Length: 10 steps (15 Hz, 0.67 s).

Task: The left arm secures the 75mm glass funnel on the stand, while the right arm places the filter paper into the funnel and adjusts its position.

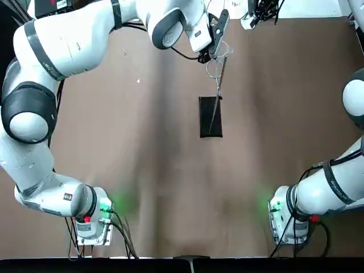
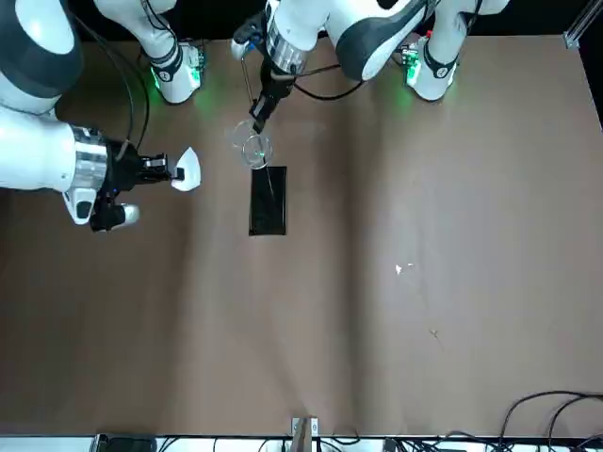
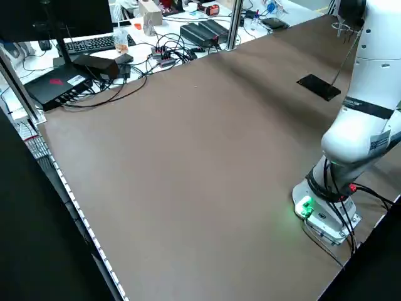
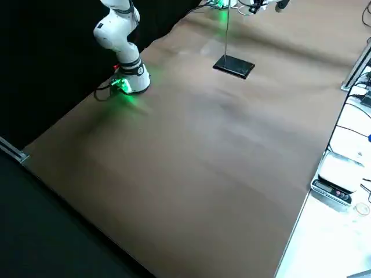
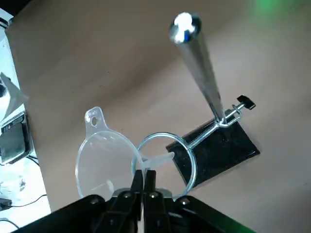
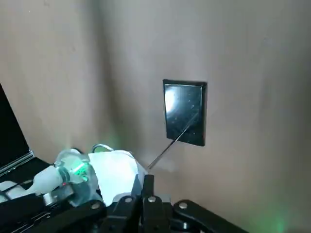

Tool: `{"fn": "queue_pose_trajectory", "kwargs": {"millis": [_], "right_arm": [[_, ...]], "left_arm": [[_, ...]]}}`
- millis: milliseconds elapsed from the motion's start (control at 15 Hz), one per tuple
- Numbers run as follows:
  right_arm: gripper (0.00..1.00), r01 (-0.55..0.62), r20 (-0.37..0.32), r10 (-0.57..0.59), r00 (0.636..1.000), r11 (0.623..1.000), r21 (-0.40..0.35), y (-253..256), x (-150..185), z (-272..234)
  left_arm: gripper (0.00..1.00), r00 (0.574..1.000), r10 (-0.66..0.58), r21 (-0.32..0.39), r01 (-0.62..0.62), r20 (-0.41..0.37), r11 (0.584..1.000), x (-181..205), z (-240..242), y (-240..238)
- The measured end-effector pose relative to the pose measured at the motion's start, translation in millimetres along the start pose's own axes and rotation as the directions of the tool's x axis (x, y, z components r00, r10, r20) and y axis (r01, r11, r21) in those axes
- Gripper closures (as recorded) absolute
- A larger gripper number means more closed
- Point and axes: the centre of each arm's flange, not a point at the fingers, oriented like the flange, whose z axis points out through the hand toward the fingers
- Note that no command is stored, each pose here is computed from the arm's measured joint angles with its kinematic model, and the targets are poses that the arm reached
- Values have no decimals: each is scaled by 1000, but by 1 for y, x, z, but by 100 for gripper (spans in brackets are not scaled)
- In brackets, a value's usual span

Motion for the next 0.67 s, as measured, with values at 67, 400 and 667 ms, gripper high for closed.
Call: {"fn": "queue_pose_trajectory", "kwargs": {"millis": [67,400,667], "right_arm": [[99,5,5,-5,1000,1000,5,-5,-1,3],[99,36,30,-37,999,999,35,-27,-6,15],[99,46,37,-47,998,998,39,-34,-7,19]], "left_arm": [[97,1000,2,1,-2,-1,1000,-1,4,1],[97,1000,12,8,-12,-9,1000,-2,20,10],[96,1000,11,7,-11,-10,1000,-3,23,12]]}}
